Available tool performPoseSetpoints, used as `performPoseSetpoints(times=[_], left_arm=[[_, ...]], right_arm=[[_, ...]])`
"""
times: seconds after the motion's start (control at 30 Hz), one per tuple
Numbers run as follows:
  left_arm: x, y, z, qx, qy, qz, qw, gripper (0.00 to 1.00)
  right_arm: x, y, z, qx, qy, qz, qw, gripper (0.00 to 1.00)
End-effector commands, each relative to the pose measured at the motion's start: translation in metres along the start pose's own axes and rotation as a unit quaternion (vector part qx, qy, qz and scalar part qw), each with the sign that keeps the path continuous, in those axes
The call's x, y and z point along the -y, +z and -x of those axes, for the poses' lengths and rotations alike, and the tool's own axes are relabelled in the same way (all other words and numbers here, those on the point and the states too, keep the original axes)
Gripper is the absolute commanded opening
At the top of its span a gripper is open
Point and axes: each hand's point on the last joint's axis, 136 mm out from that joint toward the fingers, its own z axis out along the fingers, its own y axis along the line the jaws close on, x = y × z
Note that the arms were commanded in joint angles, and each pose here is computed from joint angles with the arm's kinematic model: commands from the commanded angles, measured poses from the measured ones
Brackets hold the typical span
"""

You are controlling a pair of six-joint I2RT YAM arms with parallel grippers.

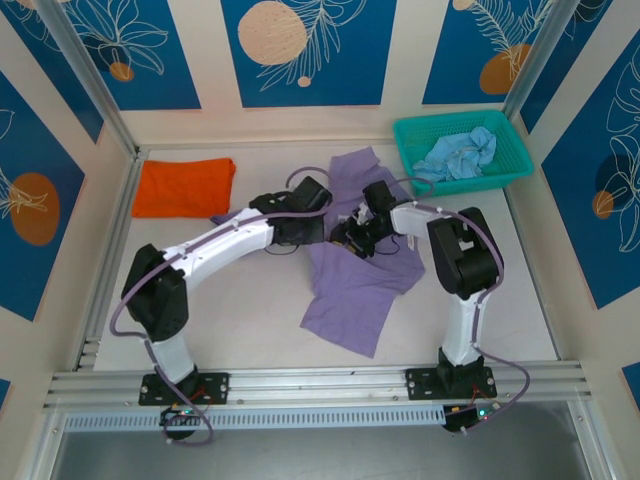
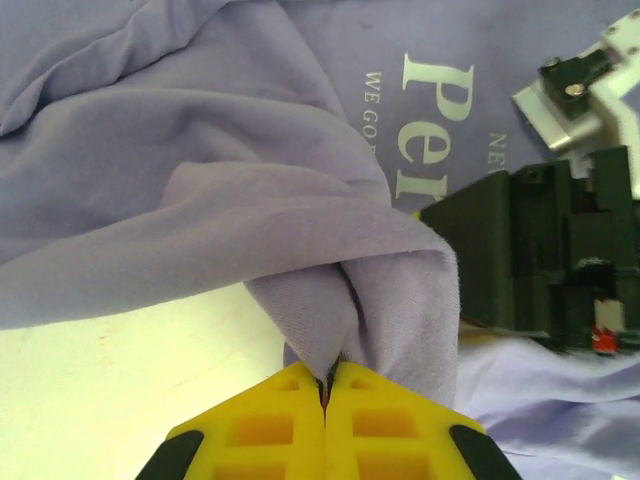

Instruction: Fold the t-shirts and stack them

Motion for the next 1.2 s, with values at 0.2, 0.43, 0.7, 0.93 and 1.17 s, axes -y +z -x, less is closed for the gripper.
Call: performPoseSetpoints(times=[0.2, 0.43, 0.7, 0.93, 1.17], left_arm=[[0.029, 0.053, 0.019, -0.049, 0.080, 0.053, 0.994, 0.21], [0.021, 0.026, 0.068, -0.010, 0.040, 0.037, 0.998, 0.65], [-0.117, 0.010, 0.007, 0.005, -0.156, 0.034, 0.987, 0.62], [-0.147, 0.043, -0.029, -0.018, -0.206, 0.001, 0.978, 0.56], [-0.166, 0.081, -0.022, -0.014, -0.188, 0.057, 0.980, 0.50]], right_arm=[[0.033, -0.032, -0.007, 0.058, 0.024, -0.030, 0.998, 0.52], [0.018, -0.065, -0.020, 0.105, -0.039, -0.030, 0.993, 0.58], [0.021, -0.073, -0.066, 0.106, -0.083, -0.023, 0.991, 0.60], [0.002, -0.056, -0.130, 0.044, -0.171, -0.035, 0.984, 0.62], [0.015, -0.031, -0.176, 0.001, -0.198, -0.117, 0.973, 0.63]])
